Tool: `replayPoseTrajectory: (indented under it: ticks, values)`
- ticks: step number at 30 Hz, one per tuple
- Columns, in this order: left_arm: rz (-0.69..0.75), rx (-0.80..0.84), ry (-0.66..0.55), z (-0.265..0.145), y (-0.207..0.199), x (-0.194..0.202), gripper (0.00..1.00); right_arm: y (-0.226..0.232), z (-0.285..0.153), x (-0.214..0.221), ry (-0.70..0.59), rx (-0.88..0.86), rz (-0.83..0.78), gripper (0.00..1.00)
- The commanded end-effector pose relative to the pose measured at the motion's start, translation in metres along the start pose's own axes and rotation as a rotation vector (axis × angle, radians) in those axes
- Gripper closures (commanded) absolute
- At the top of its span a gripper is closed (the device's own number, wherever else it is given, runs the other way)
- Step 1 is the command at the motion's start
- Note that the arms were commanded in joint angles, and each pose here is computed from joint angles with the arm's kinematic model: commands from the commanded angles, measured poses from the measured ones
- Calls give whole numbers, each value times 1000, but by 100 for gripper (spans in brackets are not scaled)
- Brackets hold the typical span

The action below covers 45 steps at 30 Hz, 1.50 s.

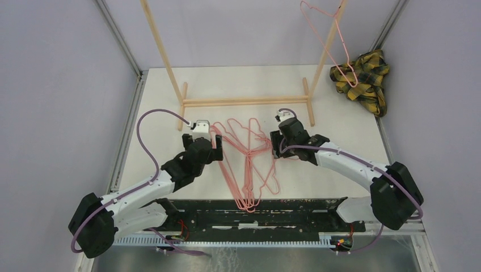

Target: Organize the hangers

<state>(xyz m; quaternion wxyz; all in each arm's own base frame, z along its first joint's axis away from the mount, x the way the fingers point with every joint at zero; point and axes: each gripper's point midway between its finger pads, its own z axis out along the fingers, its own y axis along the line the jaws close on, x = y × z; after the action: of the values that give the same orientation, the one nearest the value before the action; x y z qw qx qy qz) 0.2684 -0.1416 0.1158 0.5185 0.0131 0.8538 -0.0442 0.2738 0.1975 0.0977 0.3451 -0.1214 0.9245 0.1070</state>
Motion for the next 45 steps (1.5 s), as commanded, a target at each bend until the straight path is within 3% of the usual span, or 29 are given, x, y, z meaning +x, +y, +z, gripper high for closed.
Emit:
replayPoseTrajectory:
  ticks: [1, 12, 27, 29, 36, 45]
  values:
    - [-66, 9, -33, 4, -6, -6, 1, 12, 16, 26, 51, -61, 105, 37]
    - [-58, 2, -17, 9, -6, 2, 1, 18, 24, 76, 168, -127, 161, 44]
    - [-51, -3, -8, 13, -8, 5, 1, 40, 30, 92, 219, -231, 199, 56]
    - [-51, -3, -8, 12, -7, 5, 1, 42, 30, 90, 216, -238, 199, 60]
    - [-49, -3, -9, 12, -7, 5, 1, 36, 23, 81, 193, -198, 191, 99]
    - [-54, 26, -6, 11, -12, 5, 1, 5, -12, 42, 20, -61, 179, 99]
